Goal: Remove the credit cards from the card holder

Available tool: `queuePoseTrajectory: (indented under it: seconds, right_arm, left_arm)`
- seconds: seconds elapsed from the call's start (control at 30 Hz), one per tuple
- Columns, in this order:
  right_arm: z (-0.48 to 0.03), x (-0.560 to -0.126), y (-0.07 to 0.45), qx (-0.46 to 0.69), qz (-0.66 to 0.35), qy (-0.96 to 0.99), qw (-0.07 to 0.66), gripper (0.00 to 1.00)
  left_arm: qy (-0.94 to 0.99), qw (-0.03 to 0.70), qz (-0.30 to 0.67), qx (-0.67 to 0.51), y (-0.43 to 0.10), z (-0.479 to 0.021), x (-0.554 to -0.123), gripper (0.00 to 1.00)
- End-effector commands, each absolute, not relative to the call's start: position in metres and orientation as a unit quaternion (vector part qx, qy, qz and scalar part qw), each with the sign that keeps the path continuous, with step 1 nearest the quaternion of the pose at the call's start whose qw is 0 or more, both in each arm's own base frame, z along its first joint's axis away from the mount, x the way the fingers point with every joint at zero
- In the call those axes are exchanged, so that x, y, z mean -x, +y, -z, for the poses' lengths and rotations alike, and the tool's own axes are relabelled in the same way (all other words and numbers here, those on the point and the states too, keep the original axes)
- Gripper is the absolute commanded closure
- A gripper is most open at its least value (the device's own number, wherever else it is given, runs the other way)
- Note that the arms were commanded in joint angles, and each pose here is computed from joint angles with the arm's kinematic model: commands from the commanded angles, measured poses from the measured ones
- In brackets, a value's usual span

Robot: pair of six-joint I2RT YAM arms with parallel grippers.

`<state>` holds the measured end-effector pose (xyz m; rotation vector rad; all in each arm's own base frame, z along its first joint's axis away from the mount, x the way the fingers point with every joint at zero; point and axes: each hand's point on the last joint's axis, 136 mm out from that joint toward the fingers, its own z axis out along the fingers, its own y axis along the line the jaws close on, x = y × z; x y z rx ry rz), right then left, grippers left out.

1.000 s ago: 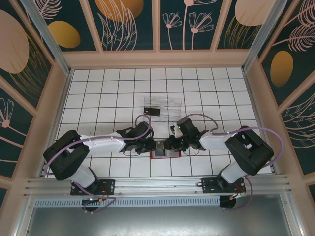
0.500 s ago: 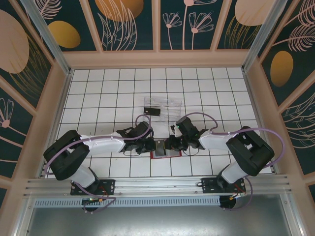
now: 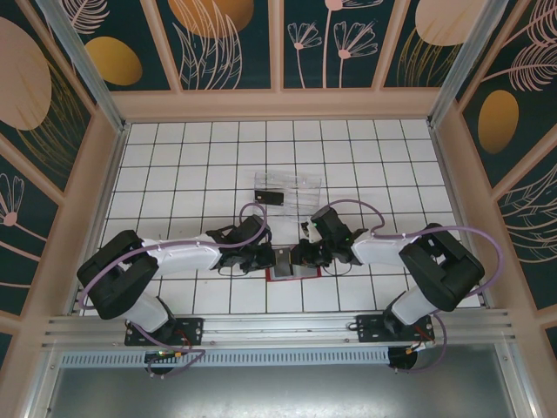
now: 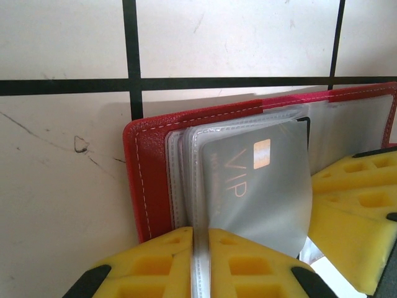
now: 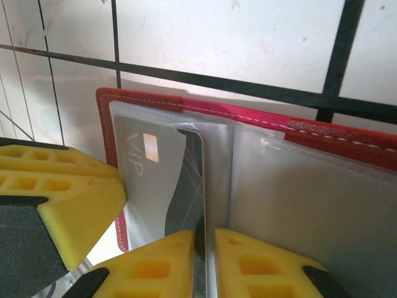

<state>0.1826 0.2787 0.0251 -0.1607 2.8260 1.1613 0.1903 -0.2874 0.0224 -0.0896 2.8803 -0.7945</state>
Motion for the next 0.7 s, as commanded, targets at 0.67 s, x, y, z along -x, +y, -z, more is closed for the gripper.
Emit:
queuePoseTrajectory:
  seconds: [0.67]
  right_arm:
    - [-0.042, -0.17, 0.296, 0.068, -0.455, 0.887, 0.03, 0.87]
  left_arm:
    - [0.966, 0.047, 0.252, 0.031, -0.282, -0.005, -0.18, 0.89]
